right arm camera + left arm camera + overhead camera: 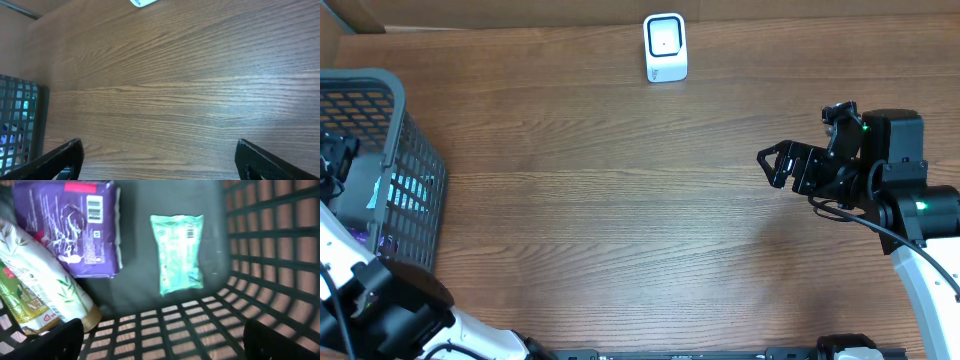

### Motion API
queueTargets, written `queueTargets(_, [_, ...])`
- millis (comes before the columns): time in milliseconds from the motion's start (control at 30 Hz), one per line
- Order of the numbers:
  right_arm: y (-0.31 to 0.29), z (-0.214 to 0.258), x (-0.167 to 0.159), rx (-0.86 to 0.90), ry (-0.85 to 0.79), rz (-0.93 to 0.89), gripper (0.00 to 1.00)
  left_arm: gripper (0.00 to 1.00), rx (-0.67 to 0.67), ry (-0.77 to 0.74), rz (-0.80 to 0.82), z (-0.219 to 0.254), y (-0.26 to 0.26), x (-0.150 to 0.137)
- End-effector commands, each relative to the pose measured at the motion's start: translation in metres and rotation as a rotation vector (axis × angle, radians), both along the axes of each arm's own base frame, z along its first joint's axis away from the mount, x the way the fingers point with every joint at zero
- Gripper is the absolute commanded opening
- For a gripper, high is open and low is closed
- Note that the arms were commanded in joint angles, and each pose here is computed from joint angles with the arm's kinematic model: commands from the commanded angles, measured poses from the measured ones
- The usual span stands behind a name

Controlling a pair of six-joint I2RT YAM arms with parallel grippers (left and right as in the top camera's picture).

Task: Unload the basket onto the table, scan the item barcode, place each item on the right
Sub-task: 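Reach into the basket and grasp the white cosmetic tube with left gripper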

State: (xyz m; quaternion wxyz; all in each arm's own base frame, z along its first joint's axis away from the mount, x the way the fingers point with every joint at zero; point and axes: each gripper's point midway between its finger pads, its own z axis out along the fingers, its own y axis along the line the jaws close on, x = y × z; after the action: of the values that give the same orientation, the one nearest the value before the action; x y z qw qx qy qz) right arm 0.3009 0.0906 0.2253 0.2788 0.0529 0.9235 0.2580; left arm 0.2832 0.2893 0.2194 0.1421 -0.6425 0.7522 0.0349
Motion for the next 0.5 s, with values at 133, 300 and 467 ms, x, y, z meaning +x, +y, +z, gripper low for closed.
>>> queueTargets(133, [-0.001, 0.009, 0.002, -0.01, -0.028, 0.002, 0.98, 0.95, -0.105, 0.132, 0.146, -0.055, 0.012, -0.049])
queueTargets(300, [-0.001, 0.008, 0.001, -0.023, -0.03, 0.017, 0.98, 0.93, -0.17, 0.171, 0.244, -0.093, 0.018, -0.081])
queueTargets(467, [-0.001, 0.006, -0.001, -0.024, -0.016, 0.017, 0.98, 0.86, -0.172, 0.185, 0.276, -0.126, 0.022, -0.094])
